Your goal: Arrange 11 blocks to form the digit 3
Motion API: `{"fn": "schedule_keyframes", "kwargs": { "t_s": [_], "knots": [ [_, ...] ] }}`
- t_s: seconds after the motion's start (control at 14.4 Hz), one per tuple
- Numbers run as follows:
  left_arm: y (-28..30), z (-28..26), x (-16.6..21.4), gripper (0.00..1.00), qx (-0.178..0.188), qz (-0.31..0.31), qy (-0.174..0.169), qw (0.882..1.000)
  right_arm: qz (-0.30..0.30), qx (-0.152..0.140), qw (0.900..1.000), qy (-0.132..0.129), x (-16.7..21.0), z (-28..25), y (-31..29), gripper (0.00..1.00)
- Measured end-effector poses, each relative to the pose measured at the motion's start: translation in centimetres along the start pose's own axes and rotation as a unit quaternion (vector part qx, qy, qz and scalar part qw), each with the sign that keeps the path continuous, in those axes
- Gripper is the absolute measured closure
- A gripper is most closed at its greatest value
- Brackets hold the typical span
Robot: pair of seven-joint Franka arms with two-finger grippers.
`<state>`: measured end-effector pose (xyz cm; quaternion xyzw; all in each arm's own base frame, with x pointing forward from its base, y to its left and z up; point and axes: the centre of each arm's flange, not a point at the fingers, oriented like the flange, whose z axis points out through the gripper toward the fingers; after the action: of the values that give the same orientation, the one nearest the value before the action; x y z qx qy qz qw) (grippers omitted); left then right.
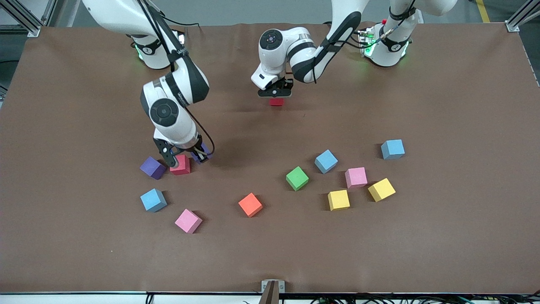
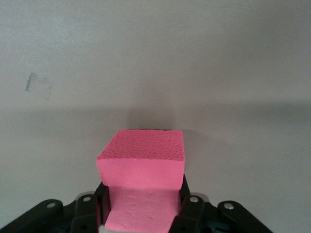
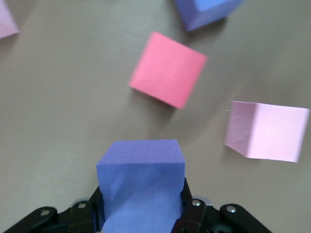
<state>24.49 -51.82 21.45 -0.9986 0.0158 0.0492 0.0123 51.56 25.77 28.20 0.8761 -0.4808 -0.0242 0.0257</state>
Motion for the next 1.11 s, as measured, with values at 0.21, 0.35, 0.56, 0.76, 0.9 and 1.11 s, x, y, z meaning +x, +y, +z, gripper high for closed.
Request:
{"fn": "schedule_keyframes", "kwargs": {
  "t_s": [0.21, 0.35, 0.56, 0.76, 0.9, 1.11],
  "knots": [
    [0.1, 0.2, -0.1, 0.46, 0.001, 0.008, -0.002, 1.000, 0.046, -0.003, 0.999, -0.001, -1.2, -0.2, 2.7, 0.41],
    [0.4, 0.7, -0.3, 0.39, 0.002, 0.011, -0.006, 1.000, 0.078, -0.005, 0.997, 0.000, -2.8, -0.2, 3.3, 0.41],
    [0.8, 0.6, 0.1, 0.11, -0.001, 0.009, -0.006, 1.000, 0.109, -0.014, 0.994, 0.002, -5.2, 0.9, 4.4, 0.41],
    [0.6, -0.5, 1.2, 0.00, 0.017, 0.000, -0.008, 1.000, 0.154, -0.001, 0.988, 0.003, -7.6, 1.6, 4.9, 0.41],
    [-0.4, -2.3, 3.1, 0.00, 0.037, -0.014, -0.007, 0.999, 0.178, 0.000, 0.984, 0.004, -8.9, 1.9, 5.1, 0.41],
    [-4.1, -5.8, 9.4, 0.00, 0.029, -0.060, 0.005, 0.998, 0.210, -0.005, 0.978, 0.005, -9.5, 2.3, 5.6, 0.41]
  ]
}}
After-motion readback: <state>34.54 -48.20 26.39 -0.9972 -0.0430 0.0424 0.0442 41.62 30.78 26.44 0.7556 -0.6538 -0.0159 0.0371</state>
